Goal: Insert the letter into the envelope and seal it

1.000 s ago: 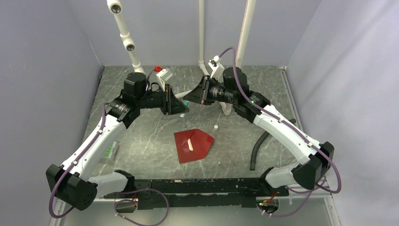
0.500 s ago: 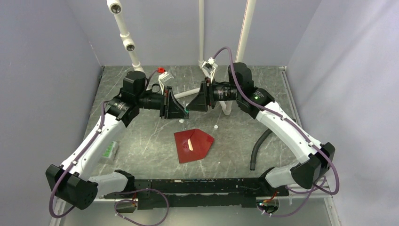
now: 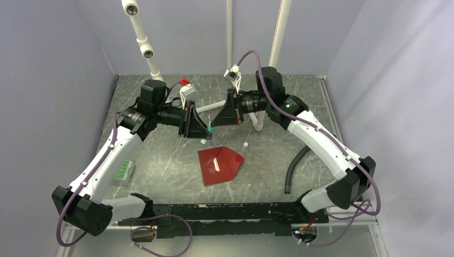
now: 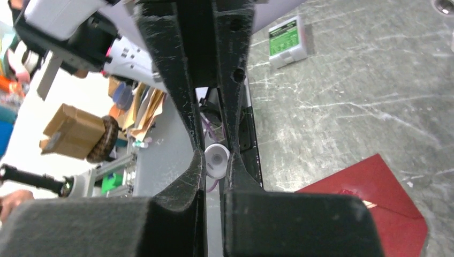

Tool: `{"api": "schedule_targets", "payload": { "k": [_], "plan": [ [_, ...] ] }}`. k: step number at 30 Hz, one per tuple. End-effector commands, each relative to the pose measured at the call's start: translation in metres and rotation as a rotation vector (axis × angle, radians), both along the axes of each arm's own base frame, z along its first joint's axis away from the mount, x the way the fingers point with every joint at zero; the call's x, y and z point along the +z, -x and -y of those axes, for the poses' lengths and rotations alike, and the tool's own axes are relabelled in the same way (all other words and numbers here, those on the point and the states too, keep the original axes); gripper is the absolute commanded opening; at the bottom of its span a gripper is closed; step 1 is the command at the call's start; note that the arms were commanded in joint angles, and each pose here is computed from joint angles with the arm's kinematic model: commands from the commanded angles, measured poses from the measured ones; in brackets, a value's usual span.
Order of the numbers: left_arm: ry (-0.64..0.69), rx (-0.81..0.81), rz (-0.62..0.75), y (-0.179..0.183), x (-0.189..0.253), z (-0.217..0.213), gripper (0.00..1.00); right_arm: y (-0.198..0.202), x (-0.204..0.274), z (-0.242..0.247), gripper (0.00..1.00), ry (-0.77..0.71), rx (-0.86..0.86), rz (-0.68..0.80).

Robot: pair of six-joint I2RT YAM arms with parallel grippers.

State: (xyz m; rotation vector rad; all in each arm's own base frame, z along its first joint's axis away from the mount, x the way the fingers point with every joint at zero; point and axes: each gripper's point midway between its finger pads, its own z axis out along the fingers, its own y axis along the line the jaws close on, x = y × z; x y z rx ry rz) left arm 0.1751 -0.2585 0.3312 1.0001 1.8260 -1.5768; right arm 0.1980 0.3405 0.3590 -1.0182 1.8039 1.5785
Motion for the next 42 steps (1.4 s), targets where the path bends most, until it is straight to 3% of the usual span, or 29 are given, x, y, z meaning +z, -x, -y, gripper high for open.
{"api": "schedule_targets", "payload": {
  "k": [1, 4, 6, 9, 11, 13, 15, 17, 19, 23, 27, 31, 37, 42],
  "plan": [
    [-0.045, 0.157, 0.169, -0.032, 0.012, -0.002, 0.02, -0.027, 0.003, -0.011, 0.0, 0.016, -0.168, -0.059],
    [-0.138, 0.385, 0.267, -0.07, 0.004, -0.017, 0.03, -0.065, -0.003, -0.008, 0.0, 0.037, -0.46, -0.177],
    [-0.168, 0.441, 0.32, -0.079, 0.003, -0.024, 0.02, -0.089, -0.003, 0.0, 0.0, 0.015, -0.693, -0.29],
    [-0.17, 0.458, 0.36, -0.083, 0.007, -0.026, 0.02, -0.114, -0.004, 0.006, 0.0, -0.003, -0.907, -0.423],
    [-0.164, 0.435, 0.357, -0.081, 0.009, -0.024, 0.02, -0.121, -0.006, 0.006, 0.0, -0.001, -0.969, -0.488],
    [-0.163, 0.395, 0.336, -0.074, 0.009, -0.022, 0.02, -0.12, 0.005, -0.002, 0.04, -0.043, -0.903, -0.42],
    [-0.153, 0.347, 0.31, -0.064, 0.008, -0.019, 0.02, -0.111, 0.019, -0.008, 0.59, -0.093, -0.759, -0.262],
    [-0.151, 0.32, 0.284, -0.056, 0.006, -0.018, 0.02, -0.097, 0.025, -0.002, 0.75, -0.121, -0.603, -0.09],
    [-0.158, 0.329, 0.269, -0.055, 0.003, -0.02, 0.02, -0.075, 0.023, 0.001, 0.79, -0.128, -0.43, 0.041],
    [-0.101, 0.234, 0.248, -0.035, 0.011, -0.014, 0.02, -0.032, 0.015, 0.003, 0.78, -0.112, -0.1, 0.177],
    [-0.048, 0.09, 0.2, -0.013, 0.018, -0.008, 0.02, 0.001, 0.027, 0.006, 0.72, -0.166, 0.088, 0.202],
    [-0.036, 0.047, 0.175, -0.007, 0.018, -0.006, 0.02, 0.0, 0.03, 0.003, 0.7, -0.133, 0.075, 0.203],
    [-0.015, 0.048, 0.2, -0.008, 0.022, -0.005, 0.02, -0.008, 0.03, -0.002, 0.3, -0.11, 0.051, 0.163],
    [-0.043, 0.094, 0.203, -0.015, 0.016, -0.006, 0.02, -0.006, 0.025, -0.008, 0.26, -0.088, 0.052, 0.129]
  ]
}}
